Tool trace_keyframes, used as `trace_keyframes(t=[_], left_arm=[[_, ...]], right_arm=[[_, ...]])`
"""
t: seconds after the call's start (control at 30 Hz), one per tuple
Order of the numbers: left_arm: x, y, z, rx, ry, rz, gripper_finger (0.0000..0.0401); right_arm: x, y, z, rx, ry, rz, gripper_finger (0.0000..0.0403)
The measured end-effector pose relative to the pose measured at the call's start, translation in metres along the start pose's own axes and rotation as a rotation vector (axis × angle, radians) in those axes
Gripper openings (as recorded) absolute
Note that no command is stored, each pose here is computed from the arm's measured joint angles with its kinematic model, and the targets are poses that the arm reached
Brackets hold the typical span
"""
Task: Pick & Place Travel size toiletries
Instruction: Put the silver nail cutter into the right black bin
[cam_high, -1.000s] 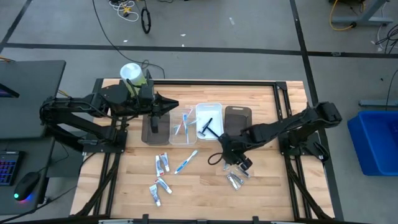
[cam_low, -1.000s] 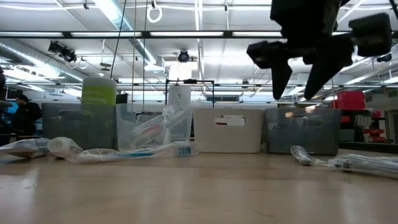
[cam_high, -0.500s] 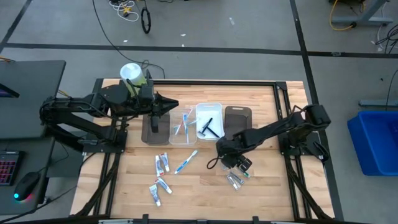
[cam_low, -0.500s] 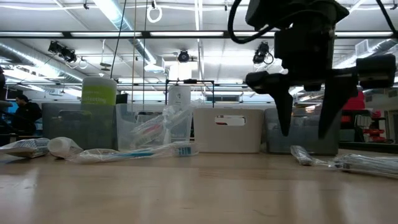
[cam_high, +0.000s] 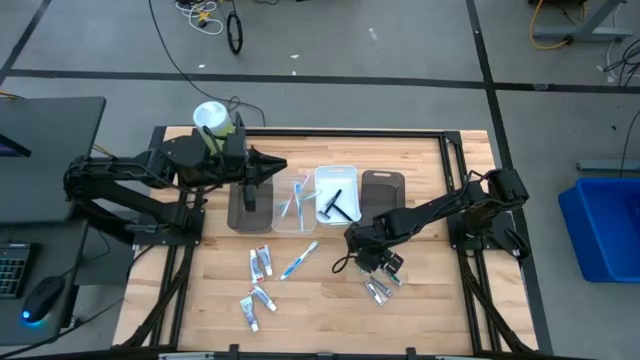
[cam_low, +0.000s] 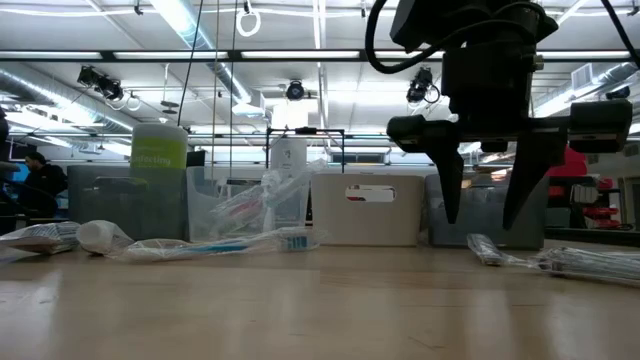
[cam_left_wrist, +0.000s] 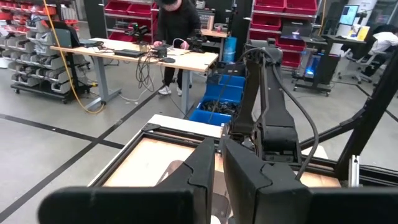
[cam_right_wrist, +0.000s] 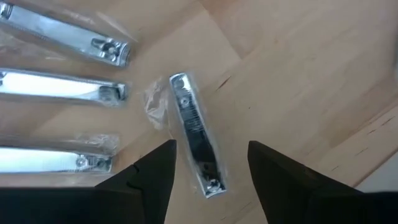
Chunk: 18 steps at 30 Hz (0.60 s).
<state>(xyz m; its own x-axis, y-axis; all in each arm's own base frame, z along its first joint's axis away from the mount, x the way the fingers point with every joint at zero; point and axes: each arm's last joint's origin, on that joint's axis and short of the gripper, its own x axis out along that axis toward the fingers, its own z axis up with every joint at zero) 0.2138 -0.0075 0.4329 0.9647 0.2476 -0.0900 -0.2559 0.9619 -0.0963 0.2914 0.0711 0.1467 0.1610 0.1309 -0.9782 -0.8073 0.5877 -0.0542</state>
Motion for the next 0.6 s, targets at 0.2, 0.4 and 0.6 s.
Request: trace_keyframes(t=[0.2,0.4,0.6], left_arm=[[0.000,0.000,0.000,0.001,0.004,0.000,0.0041],[0.000,0.000,-0.001,0.002,0.007,0.001,0.0041],[0.000,0.000,-0.001,0.006,0.008,0.003,0.0041]], right_arm=[[0.013,0.000,-0.002,0.002,0.020,0.017,0.0197],[0.021,0.000,-0.003,-0.002,0.045,0.038,0.0187],[0.021,0.000,-0.003,-0.010,0.046,0.039,0.0161]])
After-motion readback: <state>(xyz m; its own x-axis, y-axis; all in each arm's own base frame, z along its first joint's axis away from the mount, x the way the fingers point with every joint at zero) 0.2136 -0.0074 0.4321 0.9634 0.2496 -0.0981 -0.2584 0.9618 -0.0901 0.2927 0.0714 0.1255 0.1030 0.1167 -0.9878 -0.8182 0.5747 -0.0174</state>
